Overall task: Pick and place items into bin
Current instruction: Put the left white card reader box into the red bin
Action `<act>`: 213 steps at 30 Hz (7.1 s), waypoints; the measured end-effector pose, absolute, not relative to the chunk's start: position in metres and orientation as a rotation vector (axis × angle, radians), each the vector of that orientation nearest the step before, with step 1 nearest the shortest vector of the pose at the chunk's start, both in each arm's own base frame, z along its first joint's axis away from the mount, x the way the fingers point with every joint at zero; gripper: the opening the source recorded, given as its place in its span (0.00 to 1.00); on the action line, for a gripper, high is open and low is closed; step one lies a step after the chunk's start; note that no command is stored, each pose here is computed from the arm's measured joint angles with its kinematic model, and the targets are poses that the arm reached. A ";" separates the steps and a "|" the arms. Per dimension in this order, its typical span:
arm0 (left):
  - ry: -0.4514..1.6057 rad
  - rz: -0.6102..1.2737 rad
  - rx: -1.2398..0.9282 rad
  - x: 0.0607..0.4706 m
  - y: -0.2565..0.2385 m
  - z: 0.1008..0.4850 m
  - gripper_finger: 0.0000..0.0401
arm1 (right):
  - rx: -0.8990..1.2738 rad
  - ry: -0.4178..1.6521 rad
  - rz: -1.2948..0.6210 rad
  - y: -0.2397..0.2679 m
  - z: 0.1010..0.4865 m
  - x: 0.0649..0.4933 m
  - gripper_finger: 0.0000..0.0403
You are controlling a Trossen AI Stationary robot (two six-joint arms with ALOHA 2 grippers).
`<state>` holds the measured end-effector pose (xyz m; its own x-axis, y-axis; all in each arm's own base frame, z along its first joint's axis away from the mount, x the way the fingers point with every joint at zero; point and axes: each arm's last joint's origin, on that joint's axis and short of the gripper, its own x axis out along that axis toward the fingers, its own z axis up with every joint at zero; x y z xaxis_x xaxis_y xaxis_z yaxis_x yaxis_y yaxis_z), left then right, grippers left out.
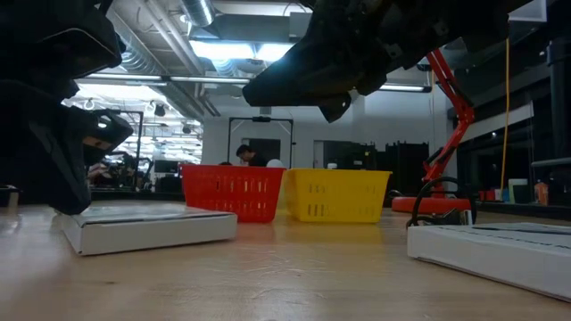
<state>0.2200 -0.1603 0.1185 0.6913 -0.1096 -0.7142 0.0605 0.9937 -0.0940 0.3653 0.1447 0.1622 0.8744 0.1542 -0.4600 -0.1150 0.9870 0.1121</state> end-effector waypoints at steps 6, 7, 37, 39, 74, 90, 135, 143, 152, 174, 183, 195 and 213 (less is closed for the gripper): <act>0.808 -0.100 -0.065 0.220 -0.160 0.118 0.01 | 0.082 0.487 0.140 0.145 0.162 0.365 0.00; 0.808 -0.100 -0.065 0.220 -0.160 0.118 0.01 | 0.082 0.487 0.141 0.145 0.162 0.365 0.00; 0.815 -0.100 -0.058 0.219 -0.160 0.117 0.01 | 0.590 0.577 -0.023 0.143 0.155 0.363 0.35; 0.815 -0.100 -0.058 0.219 -0.160 0.117 0.01 | 0.618 0.585 -0.035 0.144 0.151 0.364 0.38; 0.821 -0.091 -0.049 0.218 -0.159 0.116 0.01 | 0.811 0.631 -0.128 0.145 0.103 0.374 0.43; 0.828 -0.109 -0.042 0.218 -0.160 0.116 0.01 | 0.752 0.704 -0.025 0.145 0.100 0.410 0.43; 0.826 -0.132 -0.017 0.218 -0.160 0.116 0.00 | 0.676 0.799 -0.046 0.124 0.106 0.408 0.43; 0.808 -0.164 0.010 0.216 -0.163 0.121 0.00 | 0.663 0.789 -0.068 0.123 0.107 0.408 0.43; 0.791 -0.152 0.019 0.215 -0.164 0.122 0.00 | 0.662 0.787 -0.067 0.123 0.107 0.408 0.43; 0.822 -0.160 -0.003 0.214 -0.164 0.121 0.00 | 0.658 0.783 -0.063 0.123 0.107 0.408 0.43; 0.866 -0.136 -0.009 0.213 -0.162 0.115 0.01 | 0.658 0.782 -0.064 0.123 0.108 0.408 0.43; 0.797 -0.204 0.051 0.215 -0.172 0.128 0.00 | 0.642 0.777 -0.067 0.123 0.108 0.408 0.43; 0.811 -0.110 0.086 0.215 -0.166 0.120 0.00 | 0.643 0.774 -0.066 0.123 0.108 0.408 0.43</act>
<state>0.2148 -0.1663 0.1205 0.6833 -0.0646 -0.7272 0.1307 0.9908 0.0348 0.4083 0.1226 0.1080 0.7227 0.1733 -0.6691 0.2836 0.8085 0.5157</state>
